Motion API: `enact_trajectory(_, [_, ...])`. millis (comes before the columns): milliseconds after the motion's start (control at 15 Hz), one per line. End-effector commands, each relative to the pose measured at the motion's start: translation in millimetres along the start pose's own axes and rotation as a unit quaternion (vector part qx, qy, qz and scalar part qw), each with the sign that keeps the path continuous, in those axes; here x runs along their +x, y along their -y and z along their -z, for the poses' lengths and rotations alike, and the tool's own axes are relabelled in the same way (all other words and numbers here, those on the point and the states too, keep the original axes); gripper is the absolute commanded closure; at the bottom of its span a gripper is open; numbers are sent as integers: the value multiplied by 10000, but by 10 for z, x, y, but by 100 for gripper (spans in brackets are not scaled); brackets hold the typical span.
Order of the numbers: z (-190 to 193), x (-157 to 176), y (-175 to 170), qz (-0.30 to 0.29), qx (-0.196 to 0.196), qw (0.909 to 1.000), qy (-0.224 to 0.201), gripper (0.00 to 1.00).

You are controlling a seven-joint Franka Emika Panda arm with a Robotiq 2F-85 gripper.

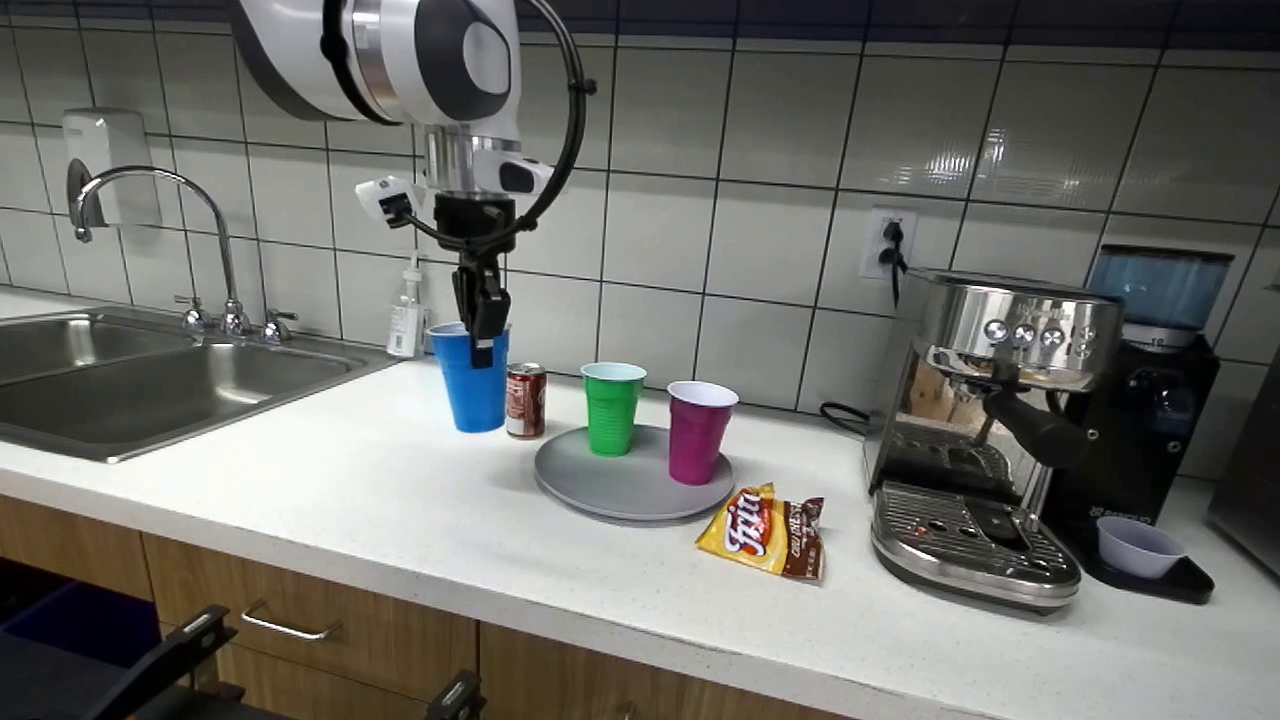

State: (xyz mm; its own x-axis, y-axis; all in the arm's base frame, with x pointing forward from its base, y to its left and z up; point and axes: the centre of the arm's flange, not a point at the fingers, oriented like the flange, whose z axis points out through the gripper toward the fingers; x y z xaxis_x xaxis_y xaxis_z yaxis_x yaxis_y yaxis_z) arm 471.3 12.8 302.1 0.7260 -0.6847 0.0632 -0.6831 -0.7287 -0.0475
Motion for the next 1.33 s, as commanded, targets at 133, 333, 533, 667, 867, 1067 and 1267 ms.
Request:
enact_trajectory(133, [64,207,-155,-697,13,9975,75,99])
enact_trajectory(333, [28,335,-235,-1012,30,9948,95,99])
enact_trajectory(533, [-24,467,-294,-1292,15,9916,112,99])
enact_trajectory(667, [-65,566,-322,-1465,-8,9892,110,99])
enact_trajectory(867, [-130,732,-347,-1701,-36,9854,116,99])
enact_trajectory(1067, [-192,870,-355,-1871,-66,9823,104,99])
enact_trajectory(1267, [-264,1012,-355,-1988,-99,9799,97,99])
